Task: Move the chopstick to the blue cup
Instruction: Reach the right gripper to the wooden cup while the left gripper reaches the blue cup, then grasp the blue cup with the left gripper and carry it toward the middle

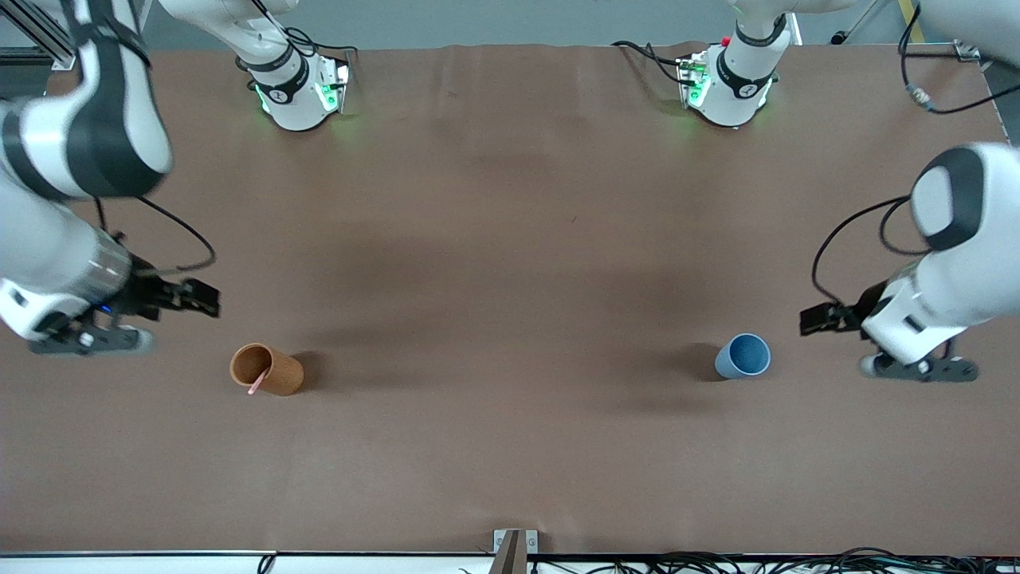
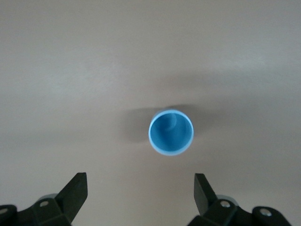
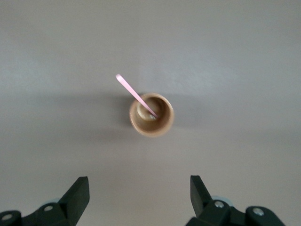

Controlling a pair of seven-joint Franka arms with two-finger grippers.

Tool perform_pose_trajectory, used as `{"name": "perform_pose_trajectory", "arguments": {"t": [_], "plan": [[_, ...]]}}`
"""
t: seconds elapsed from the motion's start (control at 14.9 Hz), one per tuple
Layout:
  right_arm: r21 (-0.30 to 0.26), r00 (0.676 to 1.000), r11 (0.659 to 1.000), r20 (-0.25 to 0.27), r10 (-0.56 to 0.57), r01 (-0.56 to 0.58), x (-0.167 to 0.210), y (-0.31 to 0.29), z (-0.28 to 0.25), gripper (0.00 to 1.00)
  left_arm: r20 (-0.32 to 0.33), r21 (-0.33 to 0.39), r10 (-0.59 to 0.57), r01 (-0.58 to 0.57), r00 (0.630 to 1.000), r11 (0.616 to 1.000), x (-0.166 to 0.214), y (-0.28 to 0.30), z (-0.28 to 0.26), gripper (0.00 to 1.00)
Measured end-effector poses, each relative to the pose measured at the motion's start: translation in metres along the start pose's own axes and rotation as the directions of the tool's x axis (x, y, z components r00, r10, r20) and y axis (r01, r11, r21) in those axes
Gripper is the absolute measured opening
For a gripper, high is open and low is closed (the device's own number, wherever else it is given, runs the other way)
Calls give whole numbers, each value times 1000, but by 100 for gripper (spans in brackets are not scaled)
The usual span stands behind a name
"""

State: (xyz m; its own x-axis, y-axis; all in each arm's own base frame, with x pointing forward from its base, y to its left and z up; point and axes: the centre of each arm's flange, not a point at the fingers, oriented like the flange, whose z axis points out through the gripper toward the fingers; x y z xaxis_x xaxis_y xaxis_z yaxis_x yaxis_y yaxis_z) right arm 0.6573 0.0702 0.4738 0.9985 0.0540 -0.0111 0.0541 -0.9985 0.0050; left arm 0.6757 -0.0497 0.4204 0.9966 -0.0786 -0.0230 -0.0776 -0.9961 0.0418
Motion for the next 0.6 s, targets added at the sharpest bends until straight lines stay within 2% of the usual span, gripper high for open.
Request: {"name": "perform_pose_trajectory", "arguments": {"t": [0.13,0.27,0.34,0.47,0.54,0.6], "plan": [[-5,1000,1000,3,-17,17,24,-23,40,91,8,-1,0,0,1000,1000,9,1,44,100],[-9,1000,1000,6,-27,27,48,-35,67,80,13,-2,-3,3,1000,1000,12,4,73,100],[-11,1000,999,3,-30,30,59,-39,78,80,13,-3,-7,7,1000,1000,13,7,86,100],[-15,1000,999,-2,-29,29,76,-40,94,66,7,-2,-6,6,1000,1000,11,12,112,100],[-18,1000,999,0,-27,27,80,-39,100,66,5,-2,-6,6,1000,1000,9,12,124,100],[-21,1000,999,7,-24,24,82,-38,105,61,0,-1,-7,7,1000,1000,6,12,134,100]]}}
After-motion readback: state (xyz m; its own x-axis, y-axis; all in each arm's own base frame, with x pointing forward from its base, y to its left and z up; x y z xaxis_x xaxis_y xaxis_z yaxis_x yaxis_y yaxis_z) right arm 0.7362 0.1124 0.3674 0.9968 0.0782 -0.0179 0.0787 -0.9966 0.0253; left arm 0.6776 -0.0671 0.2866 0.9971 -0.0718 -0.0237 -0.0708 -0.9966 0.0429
